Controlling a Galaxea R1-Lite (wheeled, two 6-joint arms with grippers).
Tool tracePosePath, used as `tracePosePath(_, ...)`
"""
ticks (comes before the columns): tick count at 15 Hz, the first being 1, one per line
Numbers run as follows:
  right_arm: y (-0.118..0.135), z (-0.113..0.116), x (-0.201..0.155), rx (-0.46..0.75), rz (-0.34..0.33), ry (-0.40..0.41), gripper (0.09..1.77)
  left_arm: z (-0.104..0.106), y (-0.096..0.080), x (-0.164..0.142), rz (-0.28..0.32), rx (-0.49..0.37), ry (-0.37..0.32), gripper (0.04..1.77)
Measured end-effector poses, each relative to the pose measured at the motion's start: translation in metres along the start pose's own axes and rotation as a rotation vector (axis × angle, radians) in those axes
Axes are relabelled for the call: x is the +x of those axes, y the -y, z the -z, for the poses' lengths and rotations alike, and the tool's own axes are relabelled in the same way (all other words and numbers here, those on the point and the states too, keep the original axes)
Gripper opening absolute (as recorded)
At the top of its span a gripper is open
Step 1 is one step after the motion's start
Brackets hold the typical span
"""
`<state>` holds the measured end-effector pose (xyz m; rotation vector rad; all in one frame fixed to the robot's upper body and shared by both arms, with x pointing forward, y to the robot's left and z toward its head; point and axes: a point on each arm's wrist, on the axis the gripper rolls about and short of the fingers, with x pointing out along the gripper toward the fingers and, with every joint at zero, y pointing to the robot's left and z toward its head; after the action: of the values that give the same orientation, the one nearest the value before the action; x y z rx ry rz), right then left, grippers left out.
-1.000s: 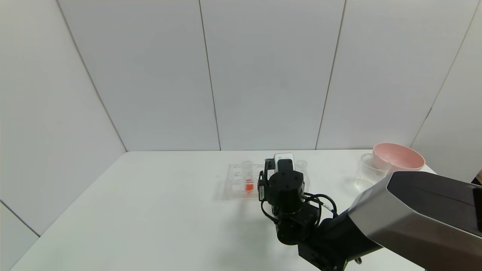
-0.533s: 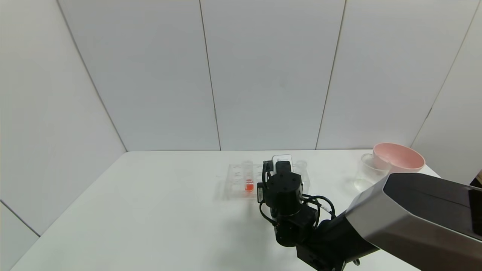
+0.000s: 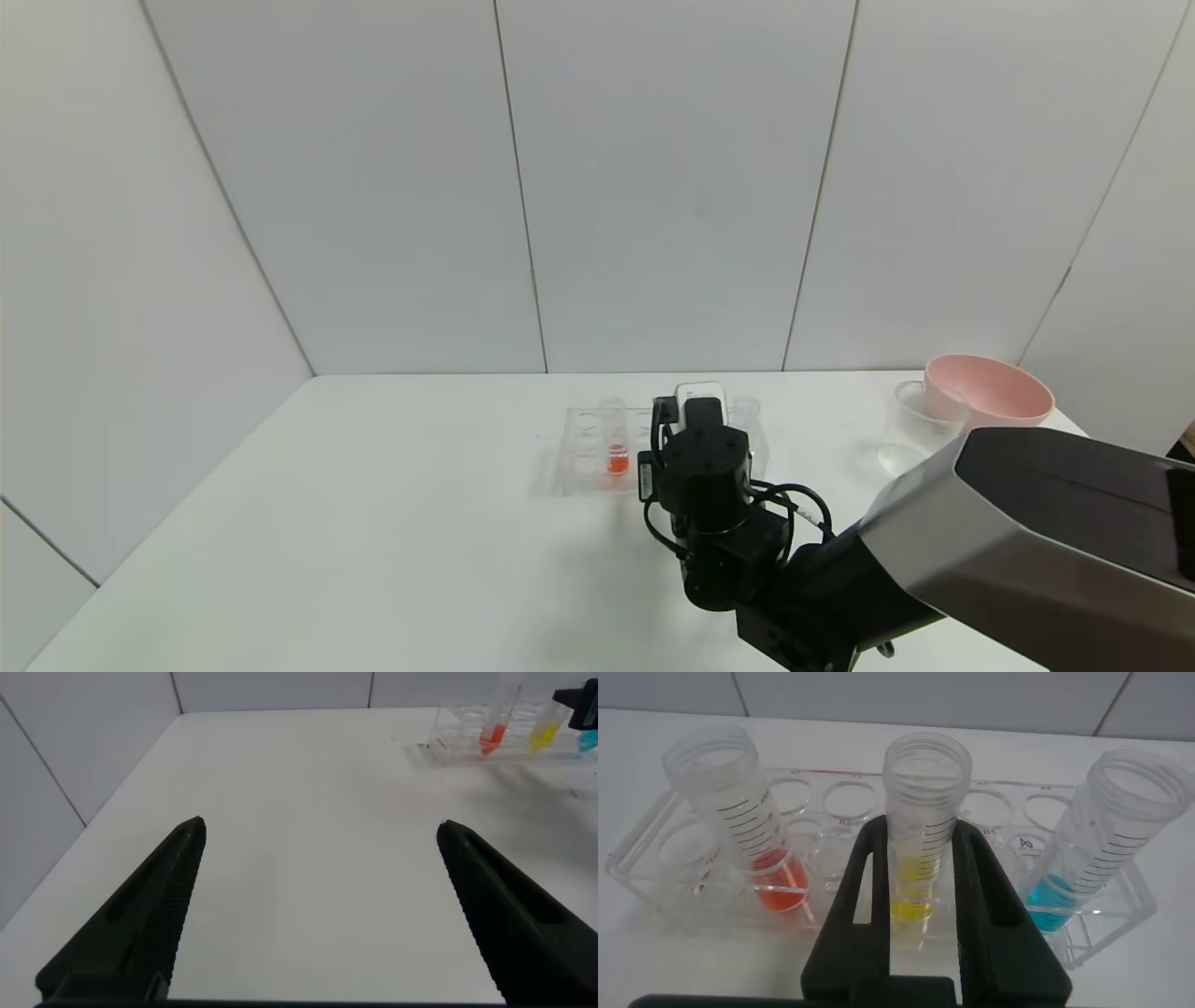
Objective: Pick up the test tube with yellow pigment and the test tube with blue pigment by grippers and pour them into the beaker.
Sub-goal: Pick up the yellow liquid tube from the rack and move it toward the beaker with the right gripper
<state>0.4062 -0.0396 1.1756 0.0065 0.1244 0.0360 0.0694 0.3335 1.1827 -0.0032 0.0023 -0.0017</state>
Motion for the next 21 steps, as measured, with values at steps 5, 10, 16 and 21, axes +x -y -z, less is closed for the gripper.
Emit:
tracePosePath(5,-0.001,-0.027,-0.011,-0.023,-0.017,0.052,0.47,0.000,0.000,0.000,0.000,0.000,0.000,1.76)
tracePosePath(10,0.002,-0.057,-0.019,-0.050,-0.020,0.177,0.47,0.000,0.000,0.000,0.000,0.000,0.000,1.76)
tracePosePath(16,0.004,-0.066,-0.024,-0.050,-0.020,0.203,0.47,0.000,0.000,0.000,0.000,0.000,0.000,1.76)
tracePosePath(21,0.008,-0.071,-0.028,-0.060,-0.042,0.199,0.47,0.000,0.000,0.000,0.000,0.000,0.000,1.76)
